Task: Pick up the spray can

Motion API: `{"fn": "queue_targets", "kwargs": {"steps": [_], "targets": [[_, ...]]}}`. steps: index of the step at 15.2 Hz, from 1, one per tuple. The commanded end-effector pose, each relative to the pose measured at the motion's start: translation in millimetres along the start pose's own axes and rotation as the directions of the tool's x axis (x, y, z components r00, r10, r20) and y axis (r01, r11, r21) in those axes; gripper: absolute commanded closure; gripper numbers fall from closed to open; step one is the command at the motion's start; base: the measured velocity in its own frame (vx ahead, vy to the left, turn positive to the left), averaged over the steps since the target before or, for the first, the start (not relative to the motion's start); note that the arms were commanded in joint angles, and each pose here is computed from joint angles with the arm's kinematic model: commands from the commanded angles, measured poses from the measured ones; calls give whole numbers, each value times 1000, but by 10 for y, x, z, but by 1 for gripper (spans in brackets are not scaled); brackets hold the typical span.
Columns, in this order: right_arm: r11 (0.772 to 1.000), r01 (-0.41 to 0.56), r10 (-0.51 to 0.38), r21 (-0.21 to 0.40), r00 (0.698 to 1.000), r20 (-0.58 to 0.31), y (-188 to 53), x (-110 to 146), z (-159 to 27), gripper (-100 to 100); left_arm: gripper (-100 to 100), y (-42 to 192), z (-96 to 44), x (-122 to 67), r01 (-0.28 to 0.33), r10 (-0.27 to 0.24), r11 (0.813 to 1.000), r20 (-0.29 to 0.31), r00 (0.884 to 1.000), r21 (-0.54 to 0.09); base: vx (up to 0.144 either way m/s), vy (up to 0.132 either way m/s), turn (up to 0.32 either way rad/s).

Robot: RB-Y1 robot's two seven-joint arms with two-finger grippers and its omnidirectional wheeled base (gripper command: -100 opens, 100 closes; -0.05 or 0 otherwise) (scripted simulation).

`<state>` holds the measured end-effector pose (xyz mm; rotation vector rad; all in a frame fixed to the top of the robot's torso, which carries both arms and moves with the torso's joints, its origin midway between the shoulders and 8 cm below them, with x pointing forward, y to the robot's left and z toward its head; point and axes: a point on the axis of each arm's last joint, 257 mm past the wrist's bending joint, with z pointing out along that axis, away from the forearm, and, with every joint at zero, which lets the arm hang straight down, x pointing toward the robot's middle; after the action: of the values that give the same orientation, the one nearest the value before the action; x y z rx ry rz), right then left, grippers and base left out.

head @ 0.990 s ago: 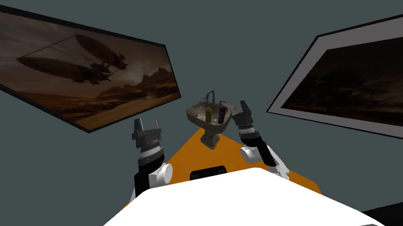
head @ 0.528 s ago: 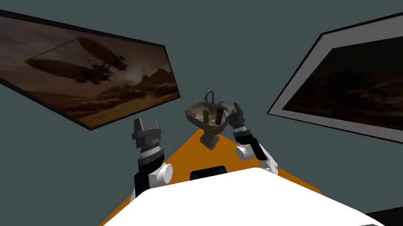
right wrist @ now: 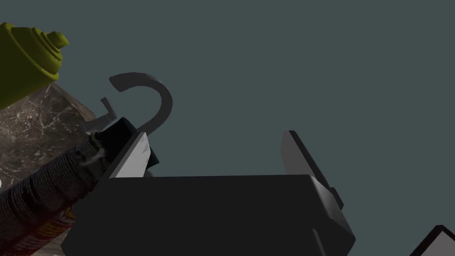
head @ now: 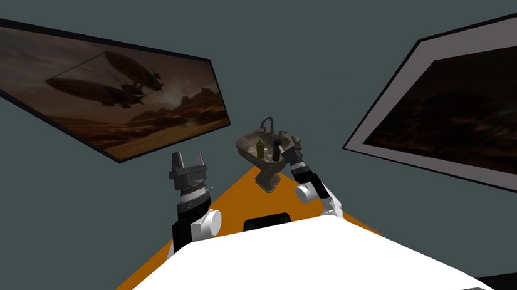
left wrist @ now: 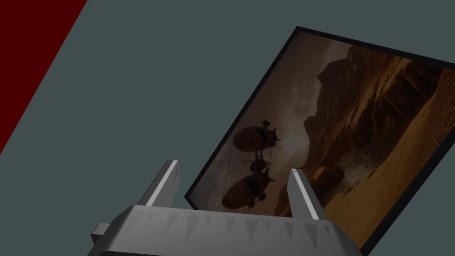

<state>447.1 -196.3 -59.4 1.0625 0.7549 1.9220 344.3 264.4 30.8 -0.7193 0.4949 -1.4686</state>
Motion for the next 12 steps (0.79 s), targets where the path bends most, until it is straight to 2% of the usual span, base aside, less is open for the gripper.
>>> {"fn": "queue_targets", "kwargs": {"steps": [1,2,3,4,5,6,7,8,9,10,11,12], "targets": [[997,-69,69,31,998,7,-146,3,32,-100,0,0,0,0,0,0,1000,0,1000,0,-14,-146,84],[988,-141,141,64,990,17,-310,22,61,-100,0,0,0,0,0,0,1000,0,1000,0,-4,-133,105],[987,-146,146,64,989,17,-310,22,61,-100,0,0,0,0,0,0,1000,0,1000,0,-1,-117,86],[972,-216,214,97,976,30,-475,48,86,-100,0,0,0,0,0,0,1000,0,1000,0,0,-130,82],[970,-222,220,97,975,30,-475,48,86,-100,0,0,0,0,0,0,1000,0,1000,0,2,-139,74],[949,-288,285,128,957,45,-636,84,109,-100,0,0,0,0,0,0,1000,0,1000,0,-5,-149,95],[947,-295,292,129,955,47,-640,81,107,-100,0,0,0,0,0,0,1000,0,1000,0,-13,-137,88],[919,-361,355,159,933,66,-804,122,125,-100,0,0,0,0,0,0,1000,0,1000,0,-9,-134,105],[917,-365,359,159,931,67,-804,122,125,-100,0,0,0,0,0,0,1000,0,1000,0,3,-132,77],[883,-430,421,188,903,89,-965,169,138,-100,0,0,0,0,0,0,1000,0,1000,0,0,-148,73],[882,-432,423,187,902,89,-965,169,138,-100,0,0,0,0,0,0,1000,0,1000,0,-7,-133,80],[843,-493,480,214,870,113,-1122,221,148,-100,0,0,0,0,0,0,1000,0,1000,0,-19,-137,80]]}}
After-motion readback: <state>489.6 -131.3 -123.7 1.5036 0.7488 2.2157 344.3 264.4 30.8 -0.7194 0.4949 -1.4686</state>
